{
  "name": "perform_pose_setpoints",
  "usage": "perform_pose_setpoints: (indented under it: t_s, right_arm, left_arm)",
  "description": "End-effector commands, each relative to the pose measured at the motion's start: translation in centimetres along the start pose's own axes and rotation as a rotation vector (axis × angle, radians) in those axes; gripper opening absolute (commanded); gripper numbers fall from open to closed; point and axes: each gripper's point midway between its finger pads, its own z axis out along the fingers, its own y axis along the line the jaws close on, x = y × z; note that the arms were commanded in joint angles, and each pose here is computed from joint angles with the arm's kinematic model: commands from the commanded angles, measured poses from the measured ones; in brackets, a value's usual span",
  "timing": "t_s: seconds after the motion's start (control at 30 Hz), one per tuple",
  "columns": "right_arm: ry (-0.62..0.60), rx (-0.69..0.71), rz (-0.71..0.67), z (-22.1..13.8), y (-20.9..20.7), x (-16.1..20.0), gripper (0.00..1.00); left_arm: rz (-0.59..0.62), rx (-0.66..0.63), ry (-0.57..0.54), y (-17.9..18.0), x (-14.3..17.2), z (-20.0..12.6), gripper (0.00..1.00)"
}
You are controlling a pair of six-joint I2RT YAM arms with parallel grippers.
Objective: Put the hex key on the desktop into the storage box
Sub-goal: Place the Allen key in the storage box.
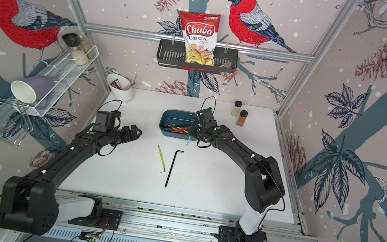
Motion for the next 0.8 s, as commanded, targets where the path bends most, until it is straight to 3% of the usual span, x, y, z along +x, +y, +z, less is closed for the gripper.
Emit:
perform_pose_setpoints:
  t_s: [0.0, 0.43, 0.47, 0.53, 0.6, 0.77]
  right_arm:
    - [-0.041, -0.135, 0.082, 1.4, 2.8, -2.4, 0.0]
    - [-0.093, -0.245, 0.341, 8.5, 2.6, -5.6, 0.0]
    - [-0.091, -0.251, 0.353, 8.8, 2.6, -5.6, 0.02]
    - [-0.086, -0.267, 0.364, 9.2, 2.9, -5.5, 0.22]
    - [-0.083, -0.272, 0.362, 9.4, 3.2, -5.4, 0.34]
    - [-0.086, -0.242, 0.334, 8.8, 3.2, -5.2, 0.47]
  left_arm:
    - [0.0, -0.004, -0.012, 0.0, -0.2, -0.1, 0.96]
    - [0.001, 0.012, -0.016, -0.3, -0.3, -0.2, 0.96]
    - [0.002, 0.012, -0.016, -0.3, -0.3, -0.2, 0.96]
    - [0.003, 0.014, -0.017, -0.4, -0.3, -0.2, 0.96]
    - [0.001, 0.015, -0.017, -0.4, -0.3, -0.3, 0.96]
    - [0.0, 0.014, -0.016, -0.3, -0.3, -0.2, 0.96]
